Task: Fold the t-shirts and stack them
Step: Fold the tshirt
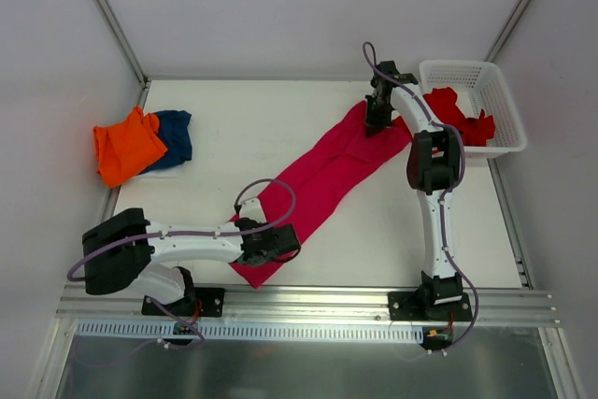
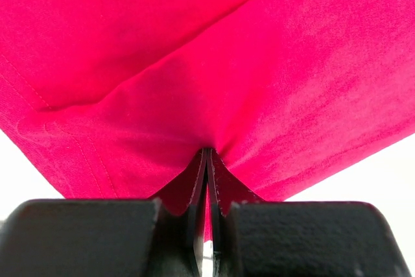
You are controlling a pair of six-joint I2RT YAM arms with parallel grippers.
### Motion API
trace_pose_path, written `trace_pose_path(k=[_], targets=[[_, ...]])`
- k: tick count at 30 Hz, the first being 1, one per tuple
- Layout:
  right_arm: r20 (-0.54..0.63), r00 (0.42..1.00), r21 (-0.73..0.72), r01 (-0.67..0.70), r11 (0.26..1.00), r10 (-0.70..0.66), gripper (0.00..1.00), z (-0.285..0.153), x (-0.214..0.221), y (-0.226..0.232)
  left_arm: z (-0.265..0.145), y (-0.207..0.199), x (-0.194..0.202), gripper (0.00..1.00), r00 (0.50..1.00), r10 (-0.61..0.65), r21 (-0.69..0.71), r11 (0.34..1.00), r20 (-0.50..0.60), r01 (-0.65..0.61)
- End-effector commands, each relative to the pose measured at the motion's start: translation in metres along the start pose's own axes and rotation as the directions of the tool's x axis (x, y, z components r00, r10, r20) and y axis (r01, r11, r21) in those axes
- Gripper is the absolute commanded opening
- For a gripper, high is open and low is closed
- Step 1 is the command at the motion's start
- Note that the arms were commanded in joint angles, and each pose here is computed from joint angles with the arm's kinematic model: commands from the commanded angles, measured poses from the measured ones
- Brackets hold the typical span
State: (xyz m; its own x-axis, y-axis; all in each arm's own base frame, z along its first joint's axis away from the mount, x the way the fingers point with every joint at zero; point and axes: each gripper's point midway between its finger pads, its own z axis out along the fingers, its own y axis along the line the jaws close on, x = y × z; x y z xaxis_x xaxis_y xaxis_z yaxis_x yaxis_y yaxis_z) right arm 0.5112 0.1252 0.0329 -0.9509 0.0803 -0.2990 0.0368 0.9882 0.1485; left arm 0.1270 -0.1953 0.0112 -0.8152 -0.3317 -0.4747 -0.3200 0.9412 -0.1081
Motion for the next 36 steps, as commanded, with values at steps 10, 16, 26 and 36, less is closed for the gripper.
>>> trace_pose_path(k=[10, 16, 26, 36], targets=[[0.050, 0.997, -0.091, -0.049, 0.995, 0.054, 0.03, -0.004, -0.018, 0.018, -0.023, -0.033, 0.068, 0.00, 0.980, 0.174, -0.070, 0.981, -0.099, -0.182], [0.060, 0.992, -0.221, -0.092, 0.971, 0.107, 0.04, 0.001, -0.028, 0.043, -0.037, -0.078, 0.084, 0.00, 0.964, 0.247, 0.012, 0.969, -0.096, -0.247], [0.097, 0.985, -0.475, -0.082, 0.876, 0.145, 0.08, -0.006, -0.055, 0.091, -0.047, -0.107, 0.088, 0.00, 0.958, 0.281, 0.069, 0.959, -0.061, -0.276], [0.089, 0.982, -0.647, -0.072, 0.759, 0.168, 0.11, -0.009, -0.067, 0.123, -0.059, -0.154, 0.086, 0.00, 0.946, 0.324, 0.144, 0.937, -0.010, -0.319]])
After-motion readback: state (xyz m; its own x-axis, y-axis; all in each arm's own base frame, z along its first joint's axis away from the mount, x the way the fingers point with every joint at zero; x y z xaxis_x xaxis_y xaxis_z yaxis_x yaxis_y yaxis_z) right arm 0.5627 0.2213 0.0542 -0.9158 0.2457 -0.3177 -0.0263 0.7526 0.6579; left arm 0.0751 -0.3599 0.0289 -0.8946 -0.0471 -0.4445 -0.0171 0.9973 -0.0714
